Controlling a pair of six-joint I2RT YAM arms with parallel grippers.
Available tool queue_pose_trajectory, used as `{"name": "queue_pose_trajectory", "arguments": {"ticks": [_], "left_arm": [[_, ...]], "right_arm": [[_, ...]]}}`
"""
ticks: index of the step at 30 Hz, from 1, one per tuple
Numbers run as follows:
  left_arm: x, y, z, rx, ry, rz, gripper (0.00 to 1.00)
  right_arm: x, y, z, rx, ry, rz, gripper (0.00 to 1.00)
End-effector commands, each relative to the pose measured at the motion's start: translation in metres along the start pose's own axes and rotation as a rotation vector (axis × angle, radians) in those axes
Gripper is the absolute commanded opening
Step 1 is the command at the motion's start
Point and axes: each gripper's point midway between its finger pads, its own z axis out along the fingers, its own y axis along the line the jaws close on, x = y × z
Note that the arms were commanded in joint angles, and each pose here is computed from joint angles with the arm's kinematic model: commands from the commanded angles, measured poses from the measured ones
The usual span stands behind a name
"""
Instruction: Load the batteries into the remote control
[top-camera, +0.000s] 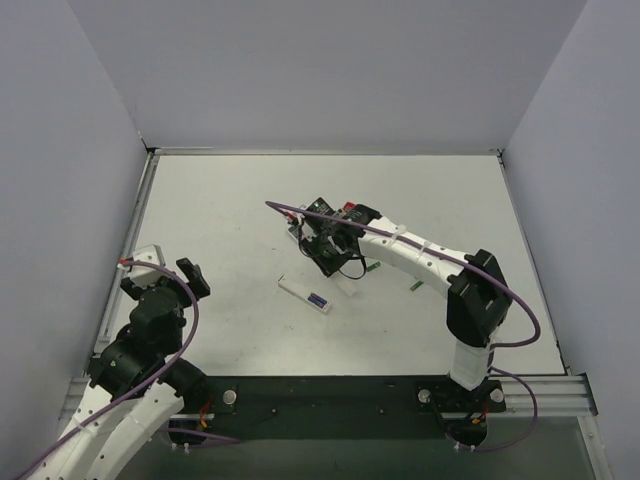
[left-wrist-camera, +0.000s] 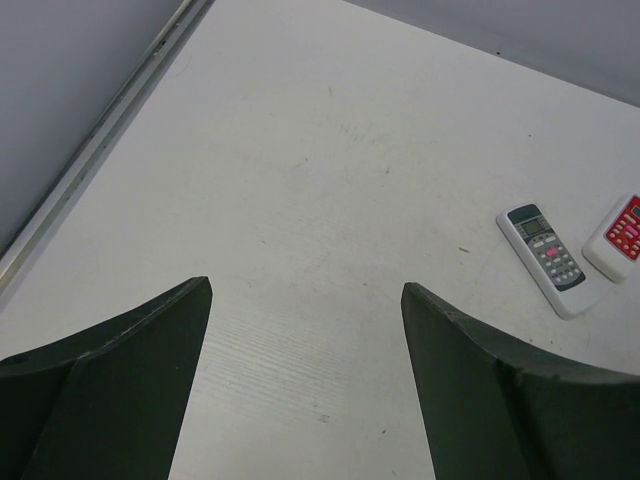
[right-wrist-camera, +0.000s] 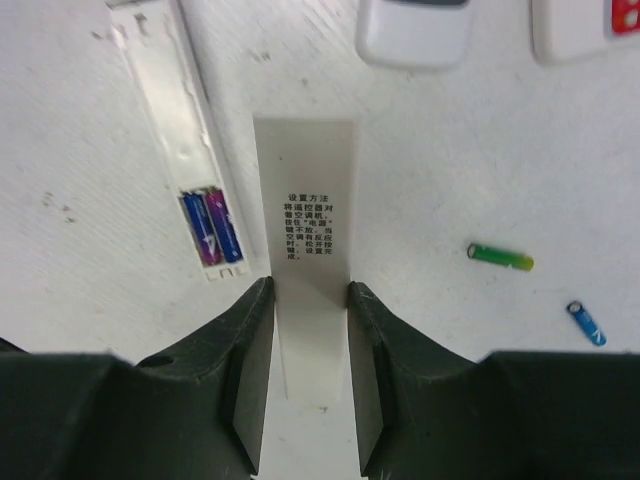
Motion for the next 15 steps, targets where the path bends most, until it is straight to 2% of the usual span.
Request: {"name": "queue_pose_trajectory", "arguments": {"ticks": [1, 8, 15], "left_arm": [[-0.014, 0.001, 0.003, -0.015, -0.049, -0.026, 0.88], [-0.012, 0.001, 0.009, -0.009, -0.038, -0.026, 0.88], [-0.010, 0.000, 0.016, -0.001, -0.016, -0.033, 0.88]], "right_arm": [[-0.018, 0.024, 0.000, -0.062, 0.024, -0.133, 0.07], [-0.036, 0.049, 0.023, -0.112, 0.057, -0.183, 0.07], [-0.036, 0.068, 0.038, -0.143, 0.088, -0.214, 0.07]]}}
